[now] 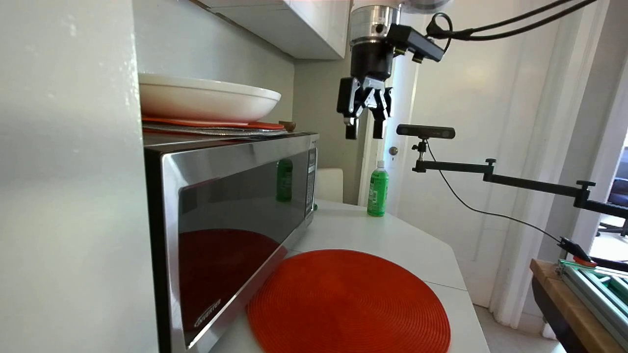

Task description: Open the door of the microwave

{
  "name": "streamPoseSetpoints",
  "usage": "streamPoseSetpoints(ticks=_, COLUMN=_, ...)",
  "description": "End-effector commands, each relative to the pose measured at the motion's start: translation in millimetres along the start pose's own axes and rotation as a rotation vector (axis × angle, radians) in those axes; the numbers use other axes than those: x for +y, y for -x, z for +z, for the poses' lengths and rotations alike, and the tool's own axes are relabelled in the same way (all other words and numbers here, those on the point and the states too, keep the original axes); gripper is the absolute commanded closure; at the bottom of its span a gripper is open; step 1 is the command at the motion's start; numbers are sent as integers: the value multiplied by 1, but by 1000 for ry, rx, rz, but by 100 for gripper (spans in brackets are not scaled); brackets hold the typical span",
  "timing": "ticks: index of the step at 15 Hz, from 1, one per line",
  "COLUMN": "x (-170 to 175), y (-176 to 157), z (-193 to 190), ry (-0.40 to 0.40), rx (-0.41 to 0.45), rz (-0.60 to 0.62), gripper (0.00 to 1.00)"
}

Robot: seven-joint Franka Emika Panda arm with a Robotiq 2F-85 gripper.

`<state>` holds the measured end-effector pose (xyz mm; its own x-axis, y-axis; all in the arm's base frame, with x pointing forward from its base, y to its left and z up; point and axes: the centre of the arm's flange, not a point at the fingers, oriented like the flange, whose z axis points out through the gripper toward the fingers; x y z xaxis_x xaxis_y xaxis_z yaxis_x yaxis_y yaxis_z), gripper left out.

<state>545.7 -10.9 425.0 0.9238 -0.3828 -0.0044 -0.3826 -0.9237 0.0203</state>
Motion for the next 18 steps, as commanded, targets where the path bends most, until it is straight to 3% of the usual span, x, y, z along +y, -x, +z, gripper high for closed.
streamPoseSetpoints(ticks=1, x=-22, y=6, z=41, ry=24, rx=83, rz=-31, gripper=0)
streamPoseSetpoints(ticks=3, x=-35, y=10, z=65, ry=48, rx=70, rz=-49, gripper=0)
streamPoseSetpoints(ticks=4, x=-32, y=9, z=52, ry=26, rx=51, rz=-55, gripper=0)
streamPoseSetpoints(ticks=8, x=-36, y=9, z=66, ry=35, rx=53, rz=-62, gripper=0)
streamPoseSetpoints(ticks=13, x=-51, y=19, z=52, ry=96, rx=175, rz=-191, gripper=0)
streamPoseSetpoints(ticks=18, x=-32, y=11, z=70, ry=158, rx=219, rz=-226, gripper=0)
